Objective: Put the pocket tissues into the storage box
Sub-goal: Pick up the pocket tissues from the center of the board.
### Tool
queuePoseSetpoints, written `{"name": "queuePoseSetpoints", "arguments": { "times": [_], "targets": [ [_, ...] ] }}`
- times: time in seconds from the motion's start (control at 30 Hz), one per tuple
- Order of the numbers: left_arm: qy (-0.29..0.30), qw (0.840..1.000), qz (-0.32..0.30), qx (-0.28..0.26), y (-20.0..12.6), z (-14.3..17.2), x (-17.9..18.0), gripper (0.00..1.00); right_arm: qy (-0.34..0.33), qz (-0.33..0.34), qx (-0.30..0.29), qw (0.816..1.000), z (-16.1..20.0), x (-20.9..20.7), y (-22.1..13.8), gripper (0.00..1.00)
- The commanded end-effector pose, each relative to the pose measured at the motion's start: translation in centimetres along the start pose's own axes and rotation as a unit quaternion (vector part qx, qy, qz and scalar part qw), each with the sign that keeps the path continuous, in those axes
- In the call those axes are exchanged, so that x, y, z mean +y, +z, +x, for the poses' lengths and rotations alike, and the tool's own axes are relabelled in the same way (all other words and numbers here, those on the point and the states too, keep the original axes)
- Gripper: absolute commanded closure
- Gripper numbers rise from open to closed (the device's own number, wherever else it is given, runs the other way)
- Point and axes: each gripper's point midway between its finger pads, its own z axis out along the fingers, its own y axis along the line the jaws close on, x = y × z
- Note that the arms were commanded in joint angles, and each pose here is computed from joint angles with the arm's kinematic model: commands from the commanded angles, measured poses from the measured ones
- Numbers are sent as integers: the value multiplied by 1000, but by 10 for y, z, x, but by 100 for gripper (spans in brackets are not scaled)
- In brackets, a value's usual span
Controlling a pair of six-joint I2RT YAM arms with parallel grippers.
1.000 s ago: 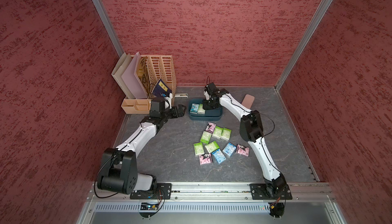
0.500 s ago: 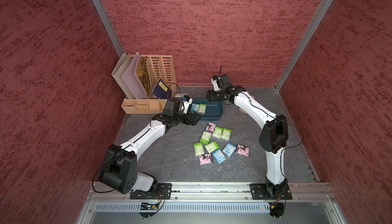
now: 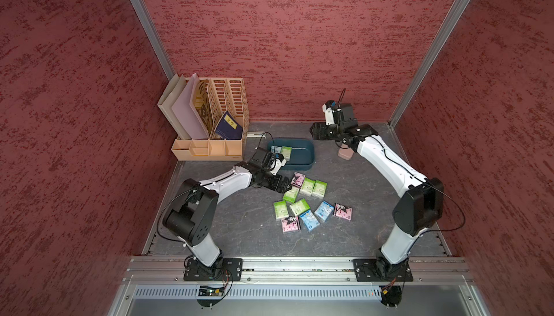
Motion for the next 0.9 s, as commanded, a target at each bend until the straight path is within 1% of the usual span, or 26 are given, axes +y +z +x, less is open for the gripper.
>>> {"name": "queuePoseSetpoints", "arguments": {
  "times": [0.0, 0.17, 0.27, 0.47, 0.53, 0.63, 0.67, 0.73, 0.87],
  "targets": [
    [18, 1000, 8, 16, 6, -4, -6, 5, 7, -13, -17, 1000, -7, 1, -13, 21],
    [20, 999, 19, 31, 14, 1, -7, 11, 17, -18, -11, 1000, -3, -3, -10, 22],
    [19, 999, 21, 37, 17, 3, -7, 13, 22, -19, -4, 1000, -1, -5, -7, 23],
    [7, 998, 35, 60, 26, 12, -7, 20, 25, -18, 1, 1000, 1, -8, -6, 24],
    [6, 997, 42, 62, 27, 11, -9, 24, 25, -18, 2, 1000, 0, -8, -7, 24],
    [6, 997, 49, 66, 27, 11, -12, 28, 22, -16, 5, 1000, 0, -10, -7, 25],
    [6, 996, 49, 68, 27, 11, -12, 32, 23, -15, 6, 1000, 1, -10, -7, 25],
    [4, 996, 51, 74, 28, 12, -12, 45, 23, -15, 7, 1000, 1, -11, -8, 26],
    [0, 995, 56, 80, 30, 14, -13, 46, 23, -17, 9, 1000, 3, -10, -9, 28]
  ]
}}
